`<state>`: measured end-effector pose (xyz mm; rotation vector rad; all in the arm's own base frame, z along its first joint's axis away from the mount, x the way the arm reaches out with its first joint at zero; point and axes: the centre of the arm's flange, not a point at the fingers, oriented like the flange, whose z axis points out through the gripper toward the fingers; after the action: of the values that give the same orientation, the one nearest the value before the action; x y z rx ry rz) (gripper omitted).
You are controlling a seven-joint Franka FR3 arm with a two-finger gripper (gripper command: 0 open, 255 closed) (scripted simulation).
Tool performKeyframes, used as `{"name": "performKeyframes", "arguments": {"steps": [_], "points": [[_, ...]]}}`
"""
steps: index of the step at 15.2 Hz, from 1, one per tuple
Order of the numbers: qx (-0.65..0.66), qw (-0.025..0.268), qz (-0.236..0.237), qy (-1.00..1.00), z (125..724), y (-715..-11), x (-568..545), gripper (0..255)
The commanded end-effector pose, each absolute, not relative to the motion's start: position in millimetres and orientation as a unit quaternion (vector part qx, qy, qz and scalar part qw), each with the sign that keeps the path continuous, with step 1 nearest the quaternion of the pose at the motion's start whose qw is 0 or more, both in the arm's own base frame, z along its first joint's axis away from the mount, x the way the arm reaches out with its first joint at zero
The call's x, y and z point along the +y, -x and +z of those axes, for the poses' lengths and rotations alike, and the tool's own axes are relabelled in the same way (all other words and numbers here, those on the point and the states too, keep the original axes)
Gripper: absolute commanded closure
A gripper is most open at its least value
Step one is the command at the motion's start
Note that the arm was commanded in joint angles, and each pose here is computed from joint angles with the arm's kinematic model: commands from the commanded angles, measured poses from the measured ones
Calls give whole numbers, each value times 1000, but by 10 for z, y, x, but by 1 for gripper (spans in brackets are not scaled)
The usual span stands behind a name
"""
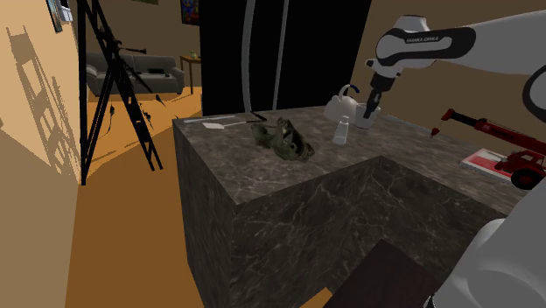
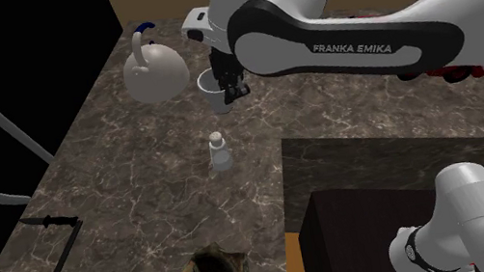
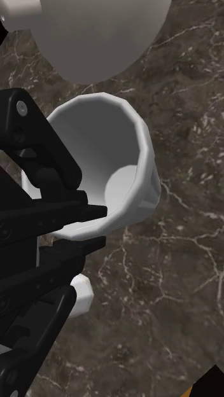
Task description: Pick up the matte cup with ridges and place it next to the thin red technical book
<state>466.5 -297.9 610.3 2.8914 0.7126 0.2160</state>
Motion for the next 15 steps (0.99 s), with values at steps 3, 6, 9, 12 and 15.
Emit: {"name": "performKeyframes", "arguments": {"steps": [3, 6, 9, 12, 15], "points": [[238, 78, 72, -965, 6310, -4665, -2989, 255], [238, 78, 72, -965, 6468, -4665, -2989, 255], [238, 78, 72, -965, 6627, -4665, -2989, 255], [238, 78, 72, -965, 6785, -4665, -2989, 255], [238, 78, 72, -965, 6944, -4665, -2989, 255]]}}
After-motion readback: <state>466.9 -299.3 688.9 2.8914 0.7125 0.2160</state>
